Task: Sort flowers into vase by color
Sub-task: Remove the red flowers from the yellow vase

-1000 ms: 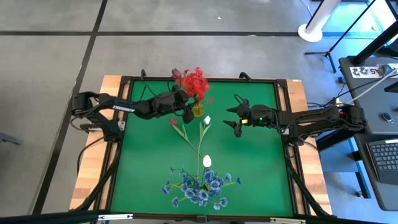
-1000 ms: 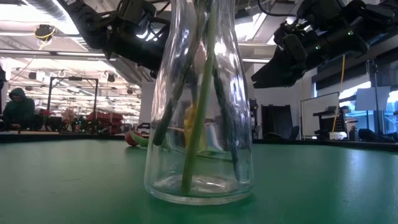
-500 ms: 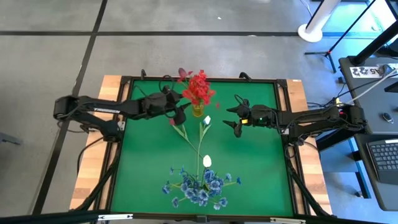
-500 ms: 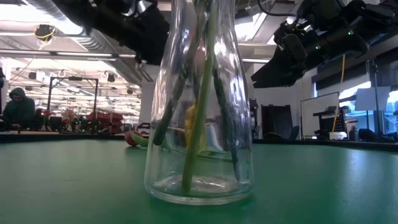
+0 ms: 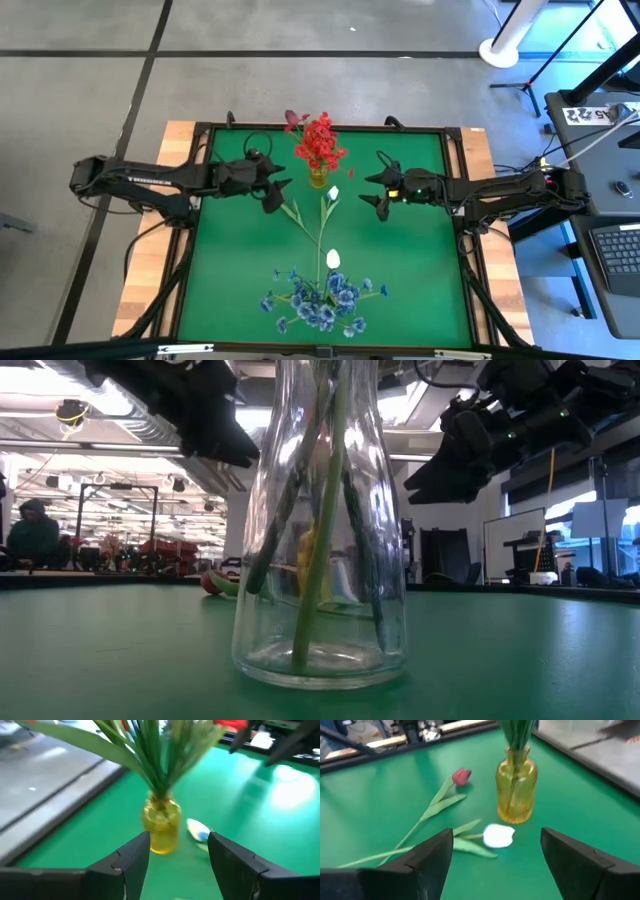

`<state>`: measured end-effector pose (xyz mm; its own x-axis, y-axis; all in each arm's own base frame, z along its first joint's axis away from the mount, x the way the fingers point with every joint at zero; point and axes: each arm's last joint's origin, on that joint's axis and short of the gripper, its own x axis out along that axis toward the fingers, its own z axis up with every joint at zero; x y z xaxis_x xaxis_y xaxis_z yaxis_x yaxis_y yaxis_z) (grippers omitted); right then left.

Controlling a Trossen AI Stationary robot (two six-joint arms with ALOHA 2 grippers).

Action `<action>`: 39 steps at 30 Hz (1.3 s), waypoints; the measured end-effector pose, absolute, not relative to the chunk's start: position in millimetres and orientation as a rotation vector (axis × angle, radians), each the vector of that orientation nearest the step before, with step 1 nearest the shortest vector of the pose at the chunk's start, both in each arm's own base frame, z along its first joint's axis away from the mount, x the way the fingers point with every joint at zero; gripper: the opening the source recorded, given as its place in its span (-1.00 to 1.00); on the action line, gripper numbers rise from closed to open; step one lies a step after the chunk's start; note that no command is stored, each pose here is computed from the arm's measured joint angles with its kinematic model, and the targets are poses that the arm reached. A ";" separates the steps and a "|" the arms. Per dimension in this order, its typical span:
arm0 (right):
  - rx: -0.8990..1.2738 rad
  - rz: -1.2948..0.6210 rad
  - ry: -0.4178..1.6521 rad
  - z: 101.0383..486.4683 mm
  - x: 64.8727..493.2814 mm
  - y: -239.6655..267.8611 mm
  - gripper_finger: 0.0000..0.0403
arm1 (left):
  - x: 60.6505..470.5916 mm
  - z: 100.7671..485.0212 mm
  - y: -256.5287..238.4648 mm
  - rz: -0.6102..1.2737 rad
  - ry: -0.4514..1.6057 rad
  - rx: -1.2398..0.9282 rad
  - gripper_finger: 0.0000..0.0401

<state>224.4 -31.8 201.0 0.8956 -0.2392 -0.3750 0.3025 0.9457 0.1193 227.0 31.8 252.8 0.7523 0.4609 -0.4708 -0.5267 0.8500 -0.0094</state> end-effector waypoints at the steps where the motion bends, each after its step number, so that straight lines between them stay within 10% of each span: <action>1: 0.195 -0.273 0.376 199.9 224.1 -31.4 0.48 | 227.2 252.6 29.1 0.529 0.473 -0.167 -0.03; 39: 0.386 -0.283 0.361 183.2 240.2 -32.6 0.48 | 277.7 212.8 57.9 0.454 0.217 -0.106 -0.02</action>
<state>240.2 -32.6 183.2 0.8978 -0.1990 -0.3928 0.3343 0.8886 0.3140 277.7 57.9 212.8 0.8764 0.4227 -0.2308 -0.4453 0.8938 -0.0538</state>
